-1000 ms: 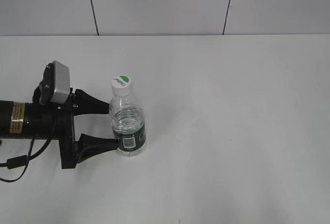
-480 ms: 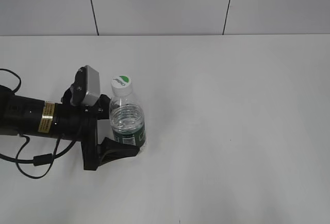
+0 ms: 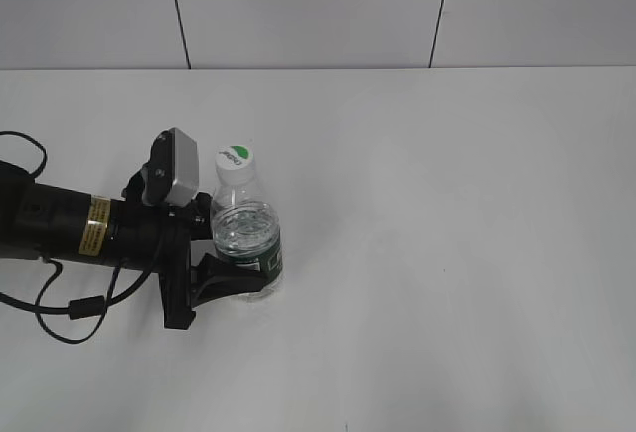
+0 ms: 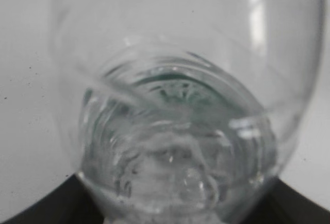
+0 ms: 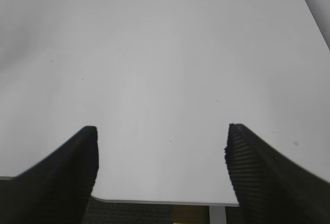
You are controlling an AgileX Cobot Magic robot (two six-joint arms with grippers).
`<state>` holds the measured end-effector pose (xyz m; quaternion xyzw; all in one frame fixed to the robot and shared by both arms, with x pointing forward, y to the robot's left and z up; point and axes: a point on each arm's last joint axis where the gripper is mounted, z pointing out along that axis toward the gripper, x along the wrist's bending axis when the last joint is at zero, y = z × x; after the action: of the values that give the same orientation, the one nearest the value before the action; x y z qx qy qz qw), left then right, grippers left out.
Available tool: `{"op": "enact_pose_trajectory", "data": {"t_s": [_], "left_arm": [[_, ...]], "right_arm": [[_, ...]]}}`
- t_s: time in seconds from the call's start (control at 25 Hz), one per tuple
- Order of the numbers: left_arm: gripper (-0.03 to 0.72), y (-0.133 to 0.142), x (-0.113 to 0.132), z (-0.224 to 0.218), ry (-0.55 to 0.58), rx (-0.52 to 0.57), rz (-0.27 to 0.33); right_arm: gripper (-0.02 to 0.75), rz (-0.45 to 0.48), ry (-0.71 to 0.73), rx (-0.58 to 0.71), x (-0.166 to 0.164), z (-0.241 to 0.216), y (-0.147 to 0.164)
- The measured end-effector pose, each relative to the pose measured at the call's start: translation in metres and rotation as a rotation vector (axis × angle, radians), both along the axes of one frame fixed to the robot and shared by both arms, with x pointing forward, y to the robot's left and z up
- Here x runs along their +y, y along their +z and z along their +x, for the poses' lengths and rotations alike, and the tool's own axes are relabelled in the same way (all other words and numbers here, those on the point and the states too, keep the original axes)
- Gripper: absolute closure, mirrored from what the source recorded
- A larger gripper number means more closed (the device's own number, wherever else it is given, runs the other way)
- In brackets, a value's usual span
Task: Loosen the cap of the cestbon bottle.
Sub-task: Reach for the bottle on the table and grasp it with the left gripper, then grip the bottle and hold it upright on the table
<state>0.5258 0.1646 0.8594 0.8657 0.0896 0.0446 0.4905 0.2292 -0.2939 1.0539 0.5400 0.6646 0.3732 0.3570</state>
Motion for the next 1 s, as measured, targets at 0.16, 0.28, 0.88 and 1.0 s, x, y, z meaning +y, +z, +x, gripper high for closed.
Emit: {"op": "enact_pose_trajectory", "data": {"t_s": [0.16, 0.28, 0.88, 1.0], "left_arm": [[0.274, 0.0, 0.0, 0.0, 0.0, 0.001, -0.002], [0.274, 0.0, 0.0, 0.0, 0.0, 0.001, -0.002], [0.274, 0.005, 0.0, 0.0, -0.002, -0.017, 0.0], [0.274, 0.013, -0.001, 0.002, 0.01, -0.04, -0.011]], "right_arm": [[0.15, 0.0, 0.0, 0.0, 0.0, 0.0, 0.0], [0.15, 0.0, 0.0, 0.0, 0.0, 0.0, 0.0], [0.15, 0.0, 0.0, 0.0, 0.0, 0.0, 0.0], [0.15, 0.0, 0.0, 0.0, 0.0, 0.0, 0.0]]}}
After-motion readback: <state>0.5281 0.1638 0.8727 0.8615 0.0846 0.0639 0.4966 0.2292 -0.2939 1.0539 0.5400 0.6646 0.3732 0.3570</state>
